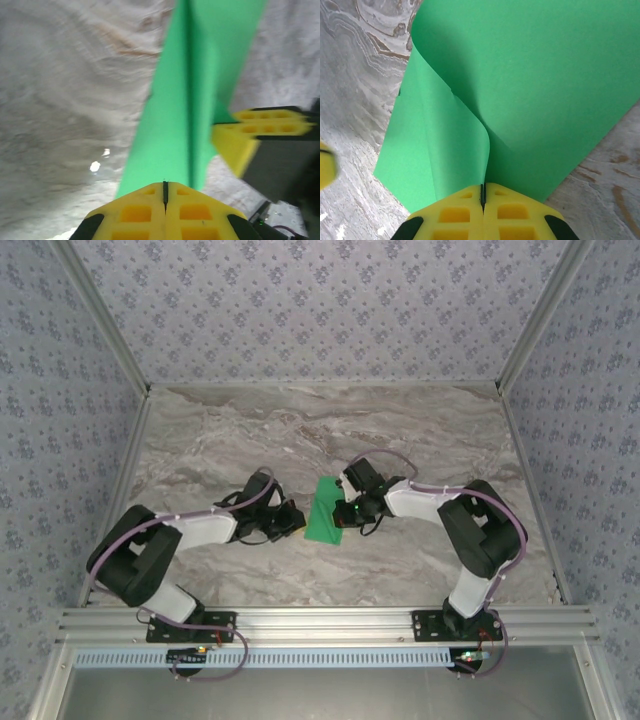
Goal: Fold a paper plane with a square sheet of paper (pick it up from the middle)
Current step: Fold the triangle a second time at the center of the table.
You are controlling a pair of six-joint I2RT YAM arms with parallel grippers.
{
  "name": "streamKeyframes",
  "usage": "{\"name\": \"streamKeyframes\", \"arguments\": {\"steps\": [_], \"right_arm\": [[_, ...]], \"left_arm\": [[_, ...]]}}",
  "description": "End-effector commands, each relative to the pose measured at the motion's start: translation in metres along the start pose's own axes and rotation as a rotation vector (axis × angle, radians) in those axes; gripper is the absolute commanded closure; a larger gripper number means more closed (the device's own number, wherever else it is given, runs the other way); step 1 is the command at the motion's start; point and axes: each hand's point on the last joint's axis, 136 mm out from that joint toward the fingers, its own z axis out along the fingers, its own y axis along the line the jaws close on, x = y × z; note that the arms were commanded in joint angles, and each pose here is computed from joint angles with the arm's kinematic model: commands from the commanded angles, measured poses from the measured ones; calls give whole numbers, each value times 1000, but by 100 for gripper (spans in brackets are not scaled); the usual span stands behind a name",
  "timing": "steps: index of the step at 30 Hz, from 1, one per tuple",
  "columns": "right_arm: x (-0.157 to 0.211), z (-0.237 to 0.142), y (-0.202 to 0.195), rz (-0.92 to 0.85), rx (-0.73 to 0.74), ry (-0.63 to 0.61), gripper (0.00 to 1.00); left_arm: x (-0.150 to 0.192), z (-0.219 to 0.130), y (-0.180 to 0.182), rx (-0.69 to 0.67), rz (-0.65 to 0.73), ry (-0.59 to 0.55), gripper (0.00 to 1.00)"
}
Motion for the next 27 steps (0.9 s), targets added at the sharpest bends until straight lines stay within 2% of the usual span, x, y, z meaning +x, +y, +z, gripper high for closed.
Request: {"name": "streamKeyframes", "arguments": {"steps": [1, 9, 14, 27], "right_arm": [[19, 8, -6, -28, -1, 86, 97], [15, 5, -6, -35, 4, 70, 97], [10, -1, -9, -37, 17, 51, 97], [-2, -12, -18, -32, 46, 13, 97]], "left_arm": [[-10, -5, -34, 82, 92, -36, 100], [-9, 25, -29, 36, 81, 36, 100], [-2, 38, -9, -27, 42, 77, 100], [10, 41, 19, -112, 2, 116, 100]]}}
